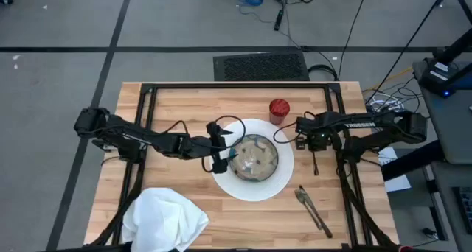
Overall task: Set table place
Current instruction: Move the spoon to the middle right of the table, then move the knife to the middle right of the table
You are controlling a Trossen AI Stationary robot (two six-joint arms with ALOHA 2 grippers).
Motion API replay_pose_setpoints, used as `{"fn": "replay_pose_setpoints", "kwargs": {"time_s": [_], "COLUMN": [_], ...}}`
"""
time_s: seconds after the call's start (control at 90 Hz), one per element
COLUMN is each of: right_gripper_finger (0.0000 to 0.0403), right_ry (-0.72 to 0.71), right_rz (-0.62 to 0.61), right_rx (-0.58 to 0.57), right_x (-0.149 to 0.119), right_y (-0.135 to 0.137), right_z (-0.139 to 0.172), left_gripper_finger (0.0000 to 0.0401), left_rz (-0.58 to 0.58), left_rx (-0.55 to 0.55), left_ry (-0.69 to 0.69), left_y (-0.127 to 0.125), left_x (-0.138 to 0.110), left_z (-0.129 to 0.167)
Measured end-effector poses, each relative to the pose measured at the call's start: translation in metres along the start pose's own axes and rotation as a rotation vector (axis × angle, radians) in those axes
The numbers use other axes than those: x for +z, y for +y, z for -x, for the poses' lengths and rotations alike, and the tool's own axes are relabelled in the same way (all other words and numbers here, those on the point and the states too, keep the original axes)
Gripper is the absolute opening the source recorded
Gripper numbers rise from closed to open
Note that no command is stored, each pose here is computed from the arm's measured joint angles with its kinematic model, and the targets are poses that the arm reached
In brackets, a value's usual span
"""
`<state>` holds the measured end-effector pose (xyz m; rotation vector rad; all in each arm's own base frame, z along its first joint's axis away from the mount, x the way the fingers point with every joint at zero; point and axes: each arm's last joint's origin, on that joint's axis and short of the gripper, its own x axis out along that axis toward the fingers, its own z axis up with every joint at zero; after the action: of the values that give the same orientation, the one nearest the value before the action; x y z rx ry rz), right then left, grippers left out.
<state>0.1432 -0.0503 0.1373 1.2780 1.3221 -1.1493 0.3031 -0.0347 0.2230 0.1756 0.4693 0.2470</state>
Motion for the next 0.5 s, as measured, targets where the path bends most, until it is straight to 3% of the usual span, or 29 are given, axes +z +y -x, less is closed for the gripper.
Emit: {"fn": "replay_pose_setpoints", "kwargs": {"time_s": [0.322, 0.5], "right_gripper_finger": [0.0075, 0.0088], "right_ry": [-0.006, -0.035], "right_rz": [0.0, 0.045], "right_rx": [-0.001, 0.052], "right_x": [0.0, -0.004], "right_y": [0.0, 0.009], "right_z": [0.002, 0.022], "left_gripper_finger": [0.04, 0.04], "left_rz": [0.0, 0.0], "left_rx": [0.0, 0.0], "left_ry": [0.0, 0.001], "left_y": [0.0, 0.0], "left_x": [0.0, 0.0], "left_z": [0.0, 0.0]}}
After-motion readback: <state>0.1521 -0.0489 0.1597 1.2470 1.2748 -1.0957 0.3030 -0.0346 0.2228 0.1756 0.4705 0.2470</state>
